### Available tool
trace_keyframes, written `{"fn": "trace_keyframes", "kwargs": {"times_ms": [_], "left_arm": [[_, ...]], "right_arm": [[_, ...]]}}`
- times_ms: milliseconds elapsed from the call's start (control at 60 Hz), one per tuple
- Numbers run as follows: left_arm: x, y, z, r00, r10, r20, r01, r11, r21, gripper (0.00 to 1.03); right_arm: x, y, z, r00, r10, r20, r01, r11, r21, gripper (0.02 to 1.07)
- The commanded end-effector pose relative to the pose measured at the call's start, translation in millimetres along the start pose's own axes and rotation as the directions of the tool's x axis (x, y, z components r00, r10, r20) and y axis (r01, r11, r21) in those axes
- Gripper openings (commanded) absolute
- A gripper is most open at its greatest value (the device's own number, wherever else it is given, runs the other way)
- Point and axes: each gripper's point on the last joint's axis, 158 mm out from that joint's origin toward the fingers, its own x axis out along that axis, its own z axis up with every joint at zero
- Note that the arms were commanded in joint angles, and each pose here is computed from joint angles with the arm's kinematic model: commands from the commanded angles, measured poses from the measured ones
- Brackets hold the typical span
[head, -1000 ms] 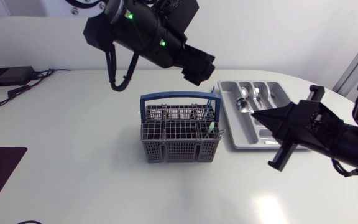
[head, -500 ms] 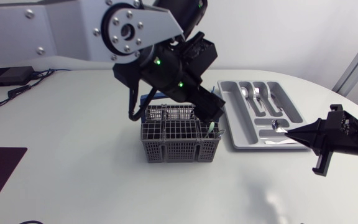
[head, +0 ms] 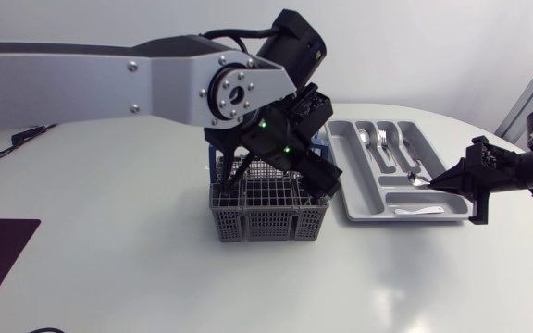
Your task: Unload the cutlery basket into the drawer organizer.
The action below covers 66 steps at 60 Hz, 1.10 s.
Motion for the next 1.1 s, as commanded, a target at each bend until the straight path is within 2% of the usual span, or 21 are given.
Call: {"fn": "trace_keyframes", "kwargs": {"times_ms": [0, 200, 583, 617, 750, 800, 900, 1083], "left_arm": [[23.0, -4.8, -18.7, 0.998, -0.015, -0.054, 0.014, 1.0, -0.025, 0.86], [37.2, -12.1, -25.6, 0.997, -0.025, -0.075, 0.022, 0.999, -0.033, 0.86], [43.1, -13.0, -27.0, 0.997, 0.016, -0.076, -0.019, 0.999, -0.046, 0.82], [43.6, -12.8, -28.0, 0.997, 0.023, -0.078, -0.027, 0.999, -0.047, 0.82], [45.9, -14.2, -29.5, 0.997, 0.039, -0.073, -0.042, 0.998, -0.049, 0.78], [47.3, -12.4, -30.6, 0.995, 0.071, -0.069, -0.074, 0.996, -0.04, 0.78], [45.4, -12.8, -30.6, 0.993, 0.105, -0.043, -0.107, 0.994, -0.034, 0.78], [37.8, -6.4, -26.4, 0.989, 0.15, -0.002, -0.15, 0.988, -0.035, 0.65]], "right_arm": [[15.8, 1.2, -10.6, 0.998, 0.061, -0.025, -0.061, 0.997, -0.038, 0.09], [29.6, 4.7, -26.3, 0.991, 0.119, -0.069, -0.122, 0.992, -0.04, 0.09], [46.0, 7.1, -46.0, 0.978, 0.112, -0.176, -0.133, 0.985, -0.11, 0.1], [47.2, 6.3, -47.8, 0.978, 0.104, -0.182, -0.126, 0.985, -0.115, 0.16], [46.6, 2.7, -47.8, 0.979, 0.09, -0.184, -0.109, 0.989, -0.095, 0.67], [44.5, 1.4, -46.0, 0.98, 0.083, -0.181, -0.1, 0.991, -0.093, 0.75], [41.6, 3.8, -45.2, 0.981, 0.078, -0.175, -0.093, 0.992, -0.08, 0.82], [37.6, 13.2, -42.3, 0.985, 0.067, -0.156, -0.08, 0.994, -0.076, 0.85]]}}
